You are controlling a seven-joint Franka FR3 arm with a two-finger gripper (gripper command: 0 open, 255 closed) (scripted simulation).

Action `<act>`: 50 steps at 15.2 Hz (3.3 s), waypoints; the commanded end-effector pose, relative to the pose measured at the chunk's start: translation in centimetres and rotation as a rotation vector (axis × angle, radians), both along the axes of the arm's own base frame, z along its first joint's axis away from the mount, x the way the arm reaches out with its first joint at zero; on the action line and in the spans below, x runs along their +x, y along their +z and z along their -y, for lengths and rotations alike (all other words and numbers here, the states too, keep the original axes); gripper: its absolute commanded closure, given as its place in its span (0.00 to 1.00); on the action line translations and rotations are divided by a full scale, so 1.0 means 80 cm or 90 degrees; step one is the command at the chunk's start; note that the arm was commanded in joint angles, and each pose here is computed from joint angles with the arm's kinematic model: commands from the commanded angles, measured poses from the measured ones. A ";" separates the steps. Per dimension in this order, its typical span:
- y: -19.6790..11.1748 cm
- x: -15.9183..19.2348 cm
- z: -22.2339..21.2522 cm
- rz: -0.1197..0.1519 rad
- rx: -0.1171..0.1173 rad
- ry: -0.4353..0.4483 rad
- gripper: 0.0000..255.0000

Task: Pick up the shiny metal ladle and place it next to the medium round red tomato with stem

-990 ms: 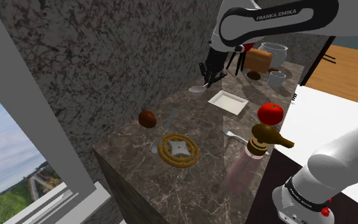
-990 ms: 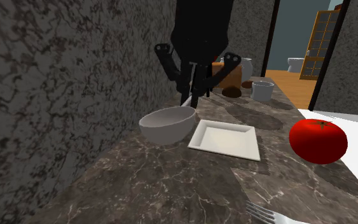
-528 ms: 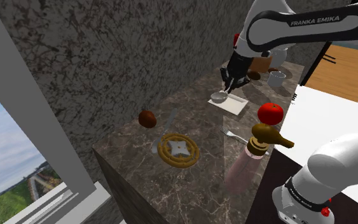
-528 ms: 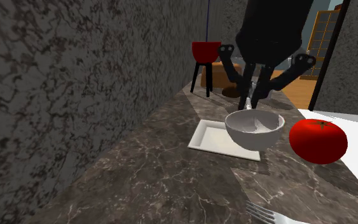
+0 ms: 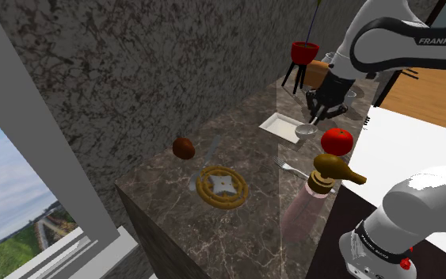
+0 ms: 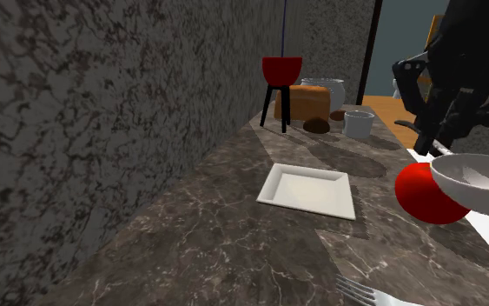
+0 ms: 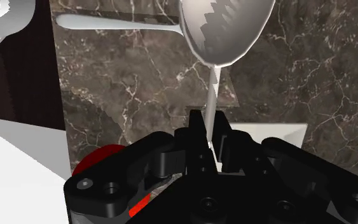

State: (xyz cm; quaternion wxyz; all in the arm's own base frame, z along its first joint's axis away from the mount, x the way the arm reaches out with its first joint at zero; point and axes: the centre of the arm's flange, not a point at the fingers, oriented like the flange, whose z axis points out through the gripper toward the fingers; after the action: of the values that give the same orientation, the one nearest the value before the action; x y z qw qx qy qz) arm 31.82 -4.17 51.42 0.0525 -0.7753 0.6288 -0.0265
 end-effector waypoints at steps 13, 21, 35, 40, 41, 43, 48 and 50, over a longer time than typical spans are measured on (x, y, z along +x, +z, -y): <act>-0.069 -0.050 0.024 0.000 0.000 0.001 1.00; -0.122 -0.050 0.024 0.000 0.000 0.001 1.00; -0.206 -0.050 0.023 0.000 0.000 0.001 1.00; -0.206 -0.050 0.024 0.000 0.000 0.001 1.00; -0.206 -0.050 0.024 0.000 0.000 0.001 1.00; -0.206 -0.050 0.024 0.000 0.000 0.001 0.00; -0.190 -0.052 0.024 0.000 0.000 0.001 0.00; -0.157 -0.055 0.026 0.000 0.000 0.001 0.00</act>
State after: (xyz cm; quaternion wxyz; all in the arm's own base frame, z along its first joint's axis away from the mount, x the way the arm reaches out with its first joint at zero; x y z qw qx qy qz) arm 27.66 -6.07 37.86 0.0535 -0.7755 0.6284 -0.0276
